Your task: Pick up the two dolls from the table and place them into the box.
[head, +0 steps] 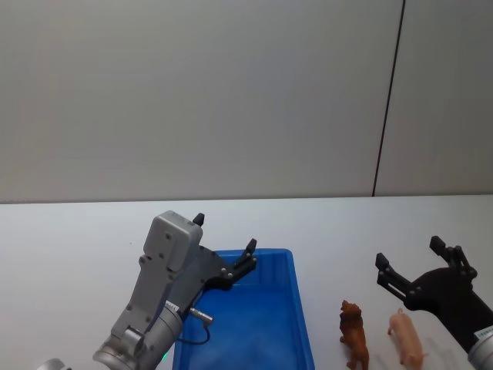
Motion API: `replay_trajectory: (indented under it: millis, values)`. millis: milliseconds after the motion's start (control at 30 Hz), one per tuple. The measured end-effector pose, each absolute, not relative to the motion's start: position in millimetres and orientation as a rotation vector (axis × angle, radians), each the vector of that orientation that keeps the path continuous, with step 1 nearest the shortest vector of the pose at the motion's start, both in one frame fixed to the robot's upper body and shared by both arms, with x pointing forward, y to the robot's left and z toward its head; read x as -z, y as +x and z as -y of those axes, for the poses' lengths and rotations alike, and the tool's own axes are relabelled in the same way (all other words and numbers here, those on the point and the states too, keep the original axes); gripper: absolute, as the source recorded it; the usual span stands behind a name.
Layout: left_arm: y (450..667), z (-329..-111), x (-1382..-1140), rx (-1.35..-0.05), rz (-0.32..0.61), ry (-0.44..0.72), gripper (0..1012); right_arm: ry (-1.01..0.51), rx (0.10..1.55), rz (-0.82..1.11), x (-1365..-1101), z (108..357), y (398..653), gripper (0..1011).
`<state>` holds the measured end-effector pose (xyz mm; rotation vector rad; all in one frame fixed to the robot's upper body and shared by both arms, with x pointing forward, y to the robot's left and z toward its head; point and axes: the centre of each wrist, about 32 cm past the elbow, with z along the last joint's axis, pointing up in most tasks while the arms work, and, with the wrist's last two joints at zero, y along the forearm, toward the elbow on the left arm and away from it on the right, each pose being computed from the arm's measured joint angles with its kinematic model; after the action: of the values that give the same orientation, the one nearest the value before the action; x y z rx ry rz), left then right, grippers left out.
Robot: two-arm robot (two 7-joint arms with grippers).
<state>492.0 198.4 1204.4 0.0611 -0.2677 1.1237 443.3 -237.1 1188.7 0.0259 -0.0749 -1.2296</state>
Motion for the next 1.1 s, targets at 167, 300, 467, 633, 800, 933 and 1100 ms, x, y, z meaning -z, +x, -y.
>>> replay_trajectory:
  millis: [167, 300, 467, 633, 800, 933, 1100]
  values:
    - [492.0, -198.4, -1204.4, -1.124, 0.268, 0.061, 1008, 0.026, 1.230, 0.075, -1188.7, 237.1, 443.3, 1007]
    - [492.0, -198.4, -1204.4, -1.124, 0.268, 0.061, 1008, 0.026, 1.229, 0.075, -1188.7, 237.1, 443.3, 1007]
    - [492.0, -198.4, -1204.4, -1.124, 0.268, 0.061, 1008, 0.026, 1.230, 0.075, -1188.7, 237.1, 443.3, 1005]
    - [492.0, -198.4, -1204.4, -1.124, 0.268, 0.061, 1008, 0.026, 1.229, 0.075, -1188.7, 237.1, 443.3, 1007]
    - [492.0, -198.4, -1204.4, -1.124, 0.268, 0.061, 1008, 0.026, 1.230, 0.075, -1188.7, 237.1, 443.3, 1007]
    - [492.0, -198.4, -1204.4, -1.124, 0.268, 0.061, 1008, 0.026, 1.230, 0.075, -1188.7, 237.1, 443.3, 1007]
    - [492.0, -198.4, -1204.4, -1.124, 0.268, 0.061, 1008, 0.027, 1.231, 0.071, -1188.1, 236.1, 443.2, 1007]
